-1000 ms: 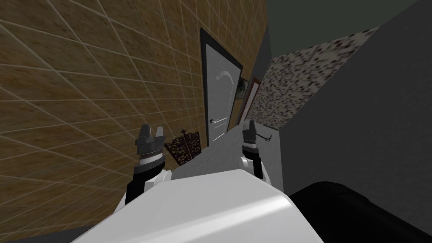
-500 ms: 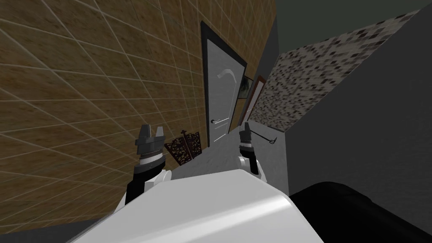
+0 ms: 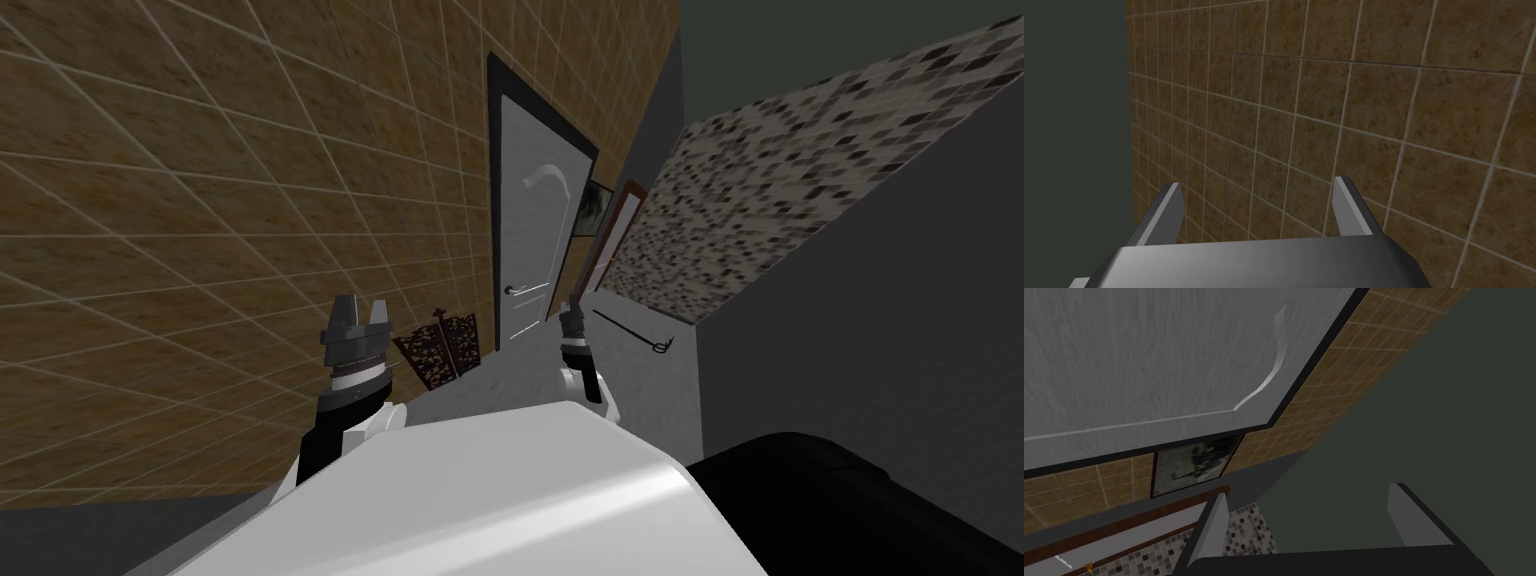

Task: Pull the door open

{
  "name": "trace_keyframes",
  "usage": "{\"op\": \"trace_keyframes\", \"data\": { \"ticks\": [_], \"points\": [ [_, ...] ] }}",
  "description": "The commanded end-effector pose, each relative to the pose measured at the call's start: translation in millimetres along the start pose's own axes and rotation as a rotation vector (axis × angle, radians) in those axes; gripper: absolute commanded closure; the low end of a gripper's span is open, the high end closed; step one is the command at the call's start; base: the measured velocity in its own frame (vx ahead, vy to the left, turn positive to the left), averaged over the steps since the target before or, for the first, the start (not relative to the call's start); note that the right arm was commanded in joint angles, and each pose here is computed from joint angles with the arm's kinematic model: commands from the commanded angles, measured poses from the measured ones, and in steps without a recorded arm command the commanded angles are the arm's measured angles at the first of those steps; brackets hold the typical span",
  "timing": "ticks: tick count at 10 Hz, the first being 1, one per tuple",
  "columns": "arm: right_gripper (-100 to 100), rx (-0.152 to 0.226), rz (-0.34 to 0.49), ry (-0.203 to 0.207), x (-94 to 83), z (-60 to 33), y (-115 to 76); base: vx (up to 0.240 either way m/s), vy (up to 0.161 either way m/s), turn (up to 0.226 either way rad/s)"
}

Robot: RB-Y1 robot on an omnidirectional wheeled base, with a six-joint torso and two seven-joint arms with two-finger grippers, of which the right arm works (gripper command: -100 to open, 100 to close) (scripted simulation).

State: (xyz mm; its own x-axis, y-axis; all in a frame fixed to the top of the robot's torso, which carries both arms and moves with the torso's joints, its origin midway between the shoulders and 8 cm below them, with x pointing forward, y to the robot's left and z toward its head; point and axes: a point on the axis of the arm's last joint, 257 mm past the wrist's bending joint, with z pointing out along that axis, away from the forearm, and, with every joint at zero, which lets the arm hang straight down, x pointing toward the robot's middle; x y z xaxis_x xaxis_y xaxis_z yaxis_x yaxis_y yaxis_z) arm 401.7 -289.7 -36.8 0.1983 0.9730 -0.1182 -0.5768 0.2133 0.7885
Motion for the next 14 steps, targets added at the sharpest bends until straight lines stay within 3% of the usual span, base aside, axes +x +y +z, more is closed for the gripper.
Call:
{"op": "trace_keyframes", "data": {
  "ticks": [1,8,9,10,11,14],
  "points": [
    [-100,0.032,0.008,0.01,3.8,-3.2,-17.4,0.064,-0.053,0.071],
    [-100,0.109,0.052,0.065,23.3,-7.1,-73.3,0.043,-0.041,0.096],
    [-100,0.128,0.051,0.066,23.7,-11.1,-81.5,0.041,-0.048,0.087],
    [-100,0.132,0.061,0.079,27.9,-9.0,-88.3,0.045,-0.052,0.144],
    [-100,0.154,0.06,0.08,28.2,-14.0,-97.8,0.037,-0.045,0.058],
    [-100,0.191,0.077,0.105,36.2,-16.6,-123.4,0.043,-0.047,0.119]
  ]
}}
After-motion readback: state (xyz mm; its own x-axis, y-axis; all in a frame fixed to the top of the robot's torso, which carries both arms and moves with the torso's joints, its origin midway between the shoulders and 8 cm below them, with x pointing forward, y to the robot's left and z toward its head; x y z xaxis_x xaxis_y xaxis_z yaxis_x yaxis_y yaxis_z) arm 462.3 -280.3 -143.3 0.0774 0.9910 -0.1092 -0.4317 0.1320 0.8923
